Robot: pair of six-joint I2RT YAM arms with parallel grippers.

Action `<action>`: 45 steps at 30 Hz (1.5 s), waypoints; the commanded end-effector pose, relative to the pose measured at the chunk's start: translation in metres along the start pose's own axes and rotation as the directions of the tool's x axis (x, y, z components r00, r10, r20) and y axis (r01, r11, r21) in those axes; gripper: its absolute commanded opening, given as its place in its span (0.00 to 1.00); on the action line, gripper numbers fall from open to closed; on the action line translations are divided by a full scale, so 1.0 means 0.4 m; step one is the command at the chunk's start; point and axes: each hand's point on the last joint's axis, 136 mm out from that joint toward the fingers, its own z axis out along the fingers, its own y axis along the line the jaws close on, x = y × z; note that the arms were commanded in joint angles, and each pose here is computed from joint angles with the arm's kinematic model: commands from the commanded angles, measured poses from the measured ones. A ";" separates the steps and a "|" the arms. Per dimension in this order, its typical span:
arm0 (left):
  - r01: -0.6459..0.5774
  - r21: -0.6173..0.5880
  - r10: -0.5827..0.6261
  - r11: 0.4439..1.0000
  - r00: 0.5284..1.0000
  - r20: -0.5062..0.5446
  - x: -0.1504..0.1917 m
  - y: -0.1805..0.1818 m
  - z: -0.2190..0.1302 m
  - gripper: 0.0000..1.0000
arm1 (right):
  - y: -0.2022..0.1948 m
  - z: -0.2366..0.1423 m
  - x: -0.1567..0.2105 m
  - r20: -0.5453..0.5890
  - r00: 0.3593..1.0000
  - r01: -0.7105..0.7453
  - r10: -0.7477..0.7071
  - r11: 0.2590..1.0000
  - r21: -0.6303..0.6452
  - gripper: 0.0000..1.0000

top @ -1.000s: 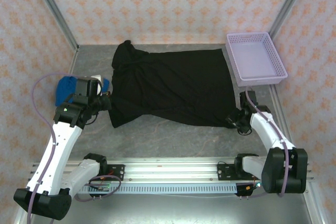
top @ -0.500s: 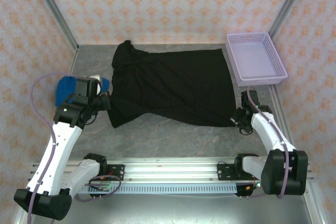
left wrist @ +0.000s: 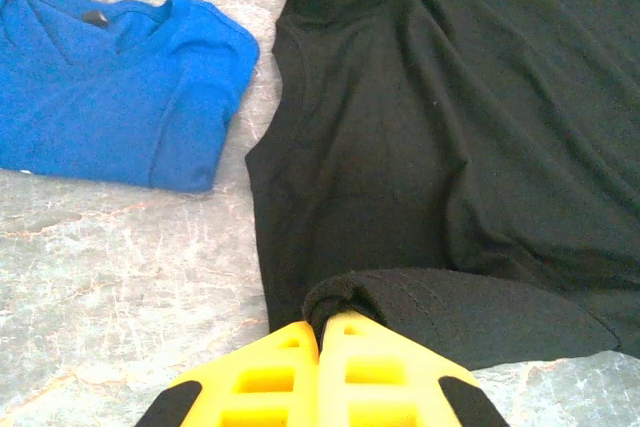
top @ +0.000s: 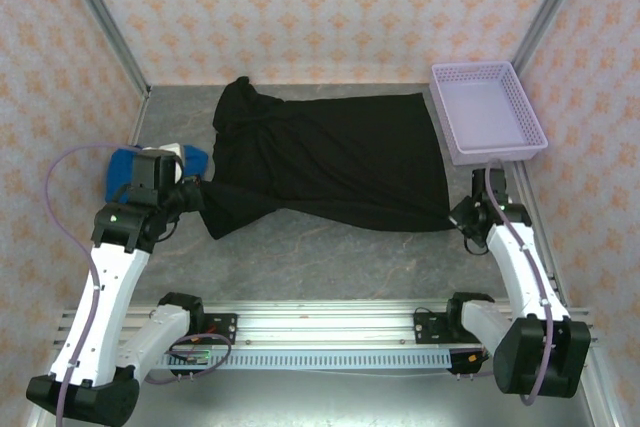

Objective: Fold the inside-out t-shirt

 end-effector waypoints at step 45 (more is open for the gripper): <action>0.052 -0.247 -0.091 0.968 0.984 -0.152 -0.256 0.011 0.482 0.00 | 0.396 0.284 -0.322 0.119 0.917 0.351 -0.380 0.913 0.210 0.00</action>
